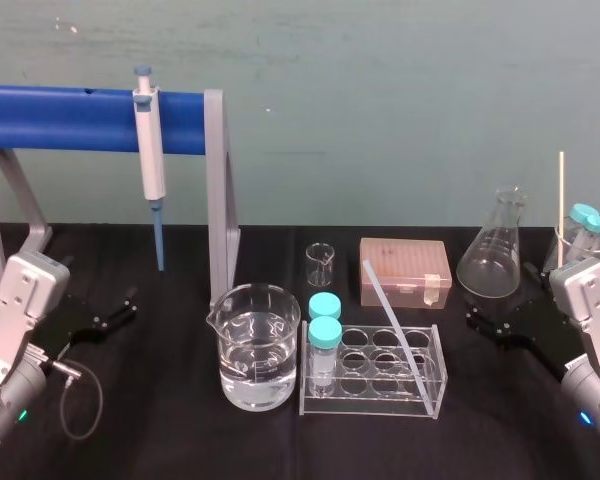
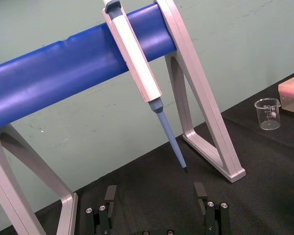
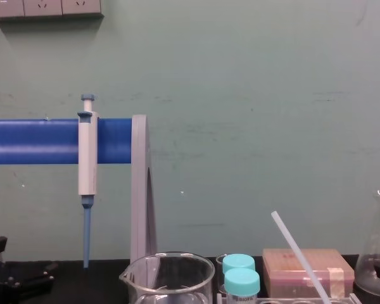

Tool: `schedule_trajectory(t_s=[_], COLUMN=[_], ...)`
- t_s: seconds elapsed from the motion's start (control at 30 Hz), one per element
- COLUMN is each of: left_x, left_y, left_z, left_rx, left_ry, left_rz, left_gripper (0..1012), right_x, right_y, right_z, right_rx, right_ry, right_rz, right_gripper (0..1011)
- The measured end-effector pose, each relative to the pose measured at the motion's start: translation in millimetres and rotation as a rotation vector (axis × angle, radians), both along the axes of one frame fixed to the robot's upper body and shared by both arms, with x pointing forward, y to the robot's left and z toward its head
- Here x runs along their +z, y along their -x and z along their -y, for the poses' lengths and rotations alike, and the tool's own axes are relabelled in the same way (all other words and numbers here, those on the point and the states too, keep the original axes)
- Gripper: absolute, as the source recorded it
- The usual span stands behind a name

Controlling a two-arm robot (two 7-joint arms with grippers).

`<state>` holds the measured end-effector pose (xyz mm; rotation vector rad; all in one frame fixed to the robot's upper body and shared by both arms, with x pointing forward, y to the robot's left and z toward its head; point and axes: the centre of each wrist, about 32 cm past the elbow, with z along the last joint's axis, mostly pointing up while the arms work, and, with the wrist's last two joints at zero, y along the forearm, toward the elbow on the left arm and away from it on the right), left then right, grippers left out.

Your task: Pick up the stirring rod with one hand, then place it down.

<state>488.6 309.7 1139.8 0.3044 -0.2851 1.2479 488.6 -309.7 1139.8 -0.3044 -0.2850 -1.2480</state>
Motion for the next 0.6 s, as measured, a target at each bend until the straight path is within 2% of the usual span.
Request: schedule_trajectory(t_s=[0.6], left_x=[0.0], left_y=[0.0], left_z=[0.0], left_rx=[0.000], left_ry=[0.000], left_rz=[0.000], left_gripper=[1000], right_x=[0.0], right_y=[0.0], right_z=[0.0], right_rx=[0.000], right_ry=[0.000], right_rz=[0.000], right_gripper=[1000])
